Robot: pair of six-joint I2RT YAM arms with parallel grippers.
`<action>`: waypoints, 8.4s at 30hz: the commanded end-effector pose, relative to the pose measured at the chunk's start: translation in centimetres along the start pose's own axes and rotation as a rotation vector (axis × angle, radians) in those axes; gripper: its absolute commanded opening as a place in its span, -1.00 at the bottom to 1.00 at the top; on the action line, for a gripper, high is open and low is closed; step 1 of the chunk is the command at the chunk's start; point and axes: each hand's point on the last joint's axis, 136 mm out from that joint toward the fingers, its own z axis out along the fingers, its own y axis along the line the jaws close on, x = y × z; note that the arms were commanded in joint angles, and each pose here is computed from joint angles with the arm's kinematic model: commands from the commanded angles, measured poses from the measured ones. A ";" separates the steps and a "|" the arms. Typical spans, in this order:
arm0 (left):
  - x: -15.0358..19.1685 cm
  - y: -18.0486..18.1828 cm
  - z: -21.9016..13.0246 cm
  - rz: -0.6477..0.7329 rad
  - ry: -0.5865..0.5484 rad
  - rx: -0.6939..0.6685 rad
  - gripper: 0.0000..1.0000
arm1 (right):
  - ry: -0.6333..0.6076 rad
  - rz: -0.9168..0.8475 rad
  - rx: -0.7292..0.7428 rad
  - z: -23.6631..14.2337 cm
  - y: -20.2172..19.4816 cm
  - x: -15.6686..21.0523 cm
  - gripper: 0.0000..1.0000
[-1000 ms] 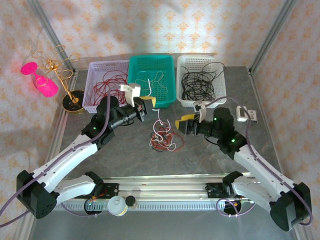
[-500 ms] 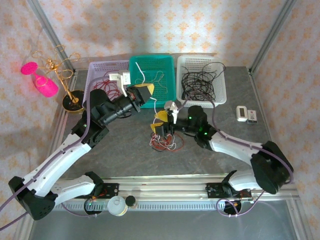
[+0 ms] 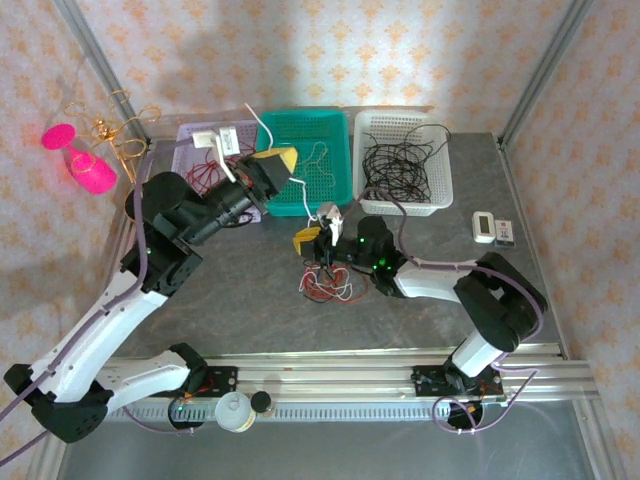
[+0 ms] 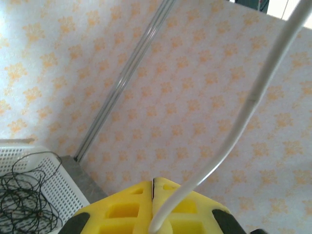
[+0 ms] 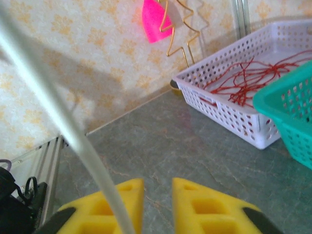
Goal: Untangle the cables
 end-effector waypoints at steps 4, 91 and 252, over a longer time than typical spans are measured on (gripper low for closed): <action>-4.5 -3.6 -0.4 0.059 -0.083 0.053 -1.00 | 0.031 0.080 -0.026 0.3 -0.1 2.3 -0.83; -16.4 18.7 15.7 0.356 -0.382 -0.425 -1.00 | 0.037 0.247 0.541 -12.6 -1.7 -1.8 -0.08; 2.3 5.2 -2.4 0.154 0.118 -0.227 -1.00 | 0.024 0.270 0.360 0.2 -5.3 -3.0 -0.29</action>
